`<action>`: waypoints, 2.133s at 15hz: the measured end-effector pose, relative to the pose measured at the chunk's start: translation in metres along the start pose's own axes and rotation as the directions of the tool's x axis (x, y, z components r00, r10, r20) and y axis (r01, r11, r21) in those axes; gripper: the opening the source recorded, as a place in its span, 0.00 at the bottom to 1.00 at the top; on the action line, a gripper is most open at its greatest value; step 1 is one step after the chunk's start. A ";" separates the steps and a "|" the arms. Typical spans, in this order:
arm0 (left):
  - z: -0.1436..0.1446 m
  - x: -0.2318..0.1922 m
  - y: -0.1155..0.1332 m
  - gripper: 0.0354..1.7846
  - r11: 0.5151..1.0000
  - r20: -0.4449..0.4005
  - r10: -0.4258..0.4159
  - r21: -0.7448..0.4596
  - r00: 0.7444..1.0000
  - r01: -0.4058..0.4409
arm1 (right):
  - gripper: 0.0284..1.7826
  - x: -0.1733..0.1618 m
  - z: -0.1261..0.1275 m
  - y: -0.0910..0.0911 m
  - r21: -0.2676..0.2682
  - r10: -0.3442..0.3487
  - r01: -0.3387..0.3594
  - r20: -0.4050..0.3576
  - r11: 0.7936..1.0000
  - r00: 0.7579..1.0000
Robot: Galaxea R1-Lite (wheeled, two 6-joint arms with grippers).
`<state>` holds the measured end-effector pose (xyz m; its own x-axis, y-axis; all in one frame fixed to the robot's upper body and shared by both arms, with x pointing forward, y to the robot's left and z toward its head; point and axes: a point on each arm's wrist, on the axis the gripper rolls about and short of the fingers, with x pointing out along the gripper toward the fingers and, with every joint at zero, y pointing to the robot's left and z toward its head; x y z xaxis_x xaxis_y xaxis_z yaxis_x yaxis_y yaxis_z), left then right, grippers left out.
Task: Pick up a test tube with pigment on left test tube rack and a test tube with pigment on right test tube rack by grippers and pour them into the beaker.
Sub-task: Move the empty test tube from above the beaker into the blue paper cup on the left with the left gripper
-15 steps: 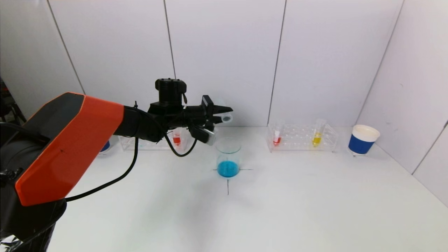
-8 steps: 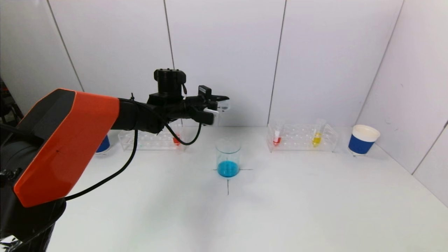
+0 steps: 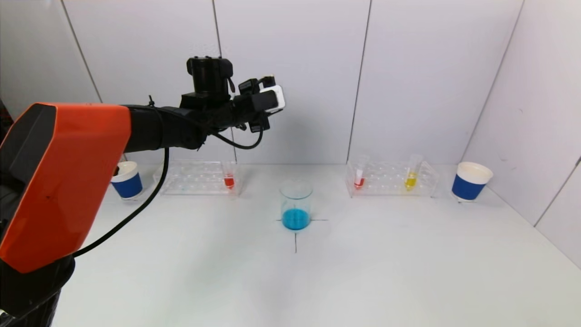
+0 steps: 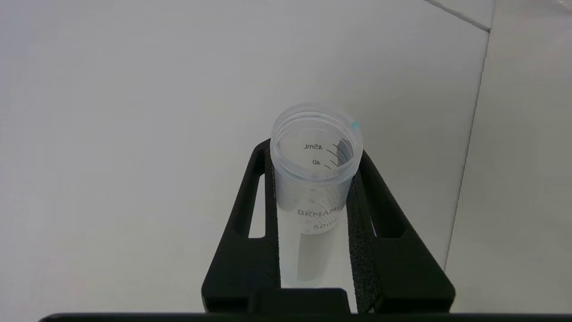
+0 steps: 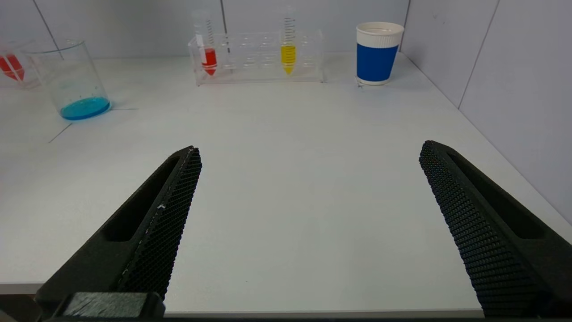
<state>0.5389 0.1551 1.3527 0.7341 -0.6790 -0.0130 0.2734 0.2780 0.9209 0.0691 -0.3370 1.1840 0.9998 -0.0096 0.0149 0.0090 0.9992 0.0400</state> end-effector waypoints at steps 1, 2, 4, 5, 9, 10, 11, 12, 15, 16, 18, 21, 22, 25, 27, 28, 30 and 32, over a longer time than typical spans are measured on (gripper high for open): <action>0.003 -0.003 0.006 0.23 0.999 -0.034 0.027 -0.045 0.999 -0.029 | 1.00 0.000 0.000 0.000 0.000 0.000 0.000 0.000 1.000 1.000; 0.007 -0.008 0.013 0.23 0.994 -0.071 0.055 -0.092 0.996 -0.062 | 1.00 0.000 0.000 0.000 0.000 0.000 0.000 0.000 1.000 1.000; 0.015 -0.018 0.025 0.23 0.979 -0.131 0.082 -0.177 0.988 -0.105 | 1.00 0.000 0.000 0.000 0.000 0.000 0.000 0.000 1.000 1.000; 0.019 -0.025 0.031 0.23 0.968 -0.162 0.087 -0.219 0.983 -0.122 | 1.00 0.000 0.000 0.000 0.000 0.000 0.000 0.000 1.000 1.000; 0.036 -0.054 0.058 0.23 0.893 -0.288 0.116 -0.389 0.951 -0.227 | 1.00 0.000 0.000 0.000 0.000 0.000 0.000 0.000 1.000 1.000; 0.038 -0.063 0.066 0.23 0.866 -0.310 0.133 -0.425 0.941 -0.263 | 1.00 0.000 0.000 0.000 0.000 0.000 0.000 0.000 1.000 1.000; 0.039 -0.073 0.074 0.23 0.839 -0.339 0.150 -0.454 0.929 -0.301 | 1.00 0.000 0.000 0.000 0.000 0.000 0.000 0.000 1.000 1.000; 0.038 -0.083 0.081 0.23 0.820 -0.369 0.159 -0.468 0.916 -0.330 | 1.00 0.000 0.000 0.000 0.000 0.000 0.000 0.000 1.000 1.000; 0.036 -0.109 0.099 0.23 0.738 -0.422 0.169 -0.544 0.890 -0.398 | 1.00 0.000 0.000 0.000 0.000 0.000 0.000 0.000 1.000 1.000; 0.035 -0.119 0.103 0.23 0.705 -0.442 0.167 -0.572 0.881 -0.420 | 1.00 0.000 0.000 0.000 0.000 0.000 0.000 0.000 1.000 1.000; 0.030 -0.142 0.113 0.23 0.638 -0.490 0.164 -0.610 0.856 -0.471 | 1.00 0.000 0.000 0.000 0.000 0.000 0.000 0.000 1.000 1.000; 0.017 -0.182 0.126 0.23 0.572 -0.566 0.193 -0.599 0.802 -0.560 | 1.00 0.000 0.000 0.000 0.000 0.000 0.000 0.000 1.000 1.000; 0.012 -0.195 0.129 0.23 0.555 -0.594 0.200 -0.586 0.779 -0.590 | 1.00 0.000 0.000 0.000 0.000 0.000 0.000 0.000 1.000 1.000; 0.001 -0.232 0.132 0.23 0.459 -0.671 0.213 -0.573 0.710 -0.679 | 1.00 0.000 0.000 0.000 0.000 0.000 0.000 0.000 1.000 1.000; -0.008 -0.252 0.131 0.23 0.397 -0.716 0.214 -0.558 0.665 -0.729 | 1.00 0.000 0.000 0.000 0.000 0.000 0.000 0.000 1.000 1.000; -0.013 -0.261 0.129 0.23 0.363 -0.740 0.212 -0.547 0.639 -0.754 | 1.00 0.000 0.000 0.000 0.000 0.000 0.000 0.000 1.000 1.000; -0.025 -0.275 0.125 0.23 0.305 -0.780 0.197 -0.526 0.594 -0.793 | 1.00 0.000 0.000 0.000 0.000 0.000 0.000 0.000 1.000 1.000; -0.039 -0.284 0.117 0.23 0.266 -0.816 0.169 -0.502 0.553 -0.823 | 1.00 0.000 0.000 0.000 0.000 0.000 0.000 0.000 1.000 1.000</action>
<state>0.3870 0.4071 1.4490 0.9591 0.2263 -0.1698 -0.2192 0.9738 0.0598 0.0691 -0.3370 1.1840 0.9998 -0.0096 0.0149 0.0090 0.9992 0.0396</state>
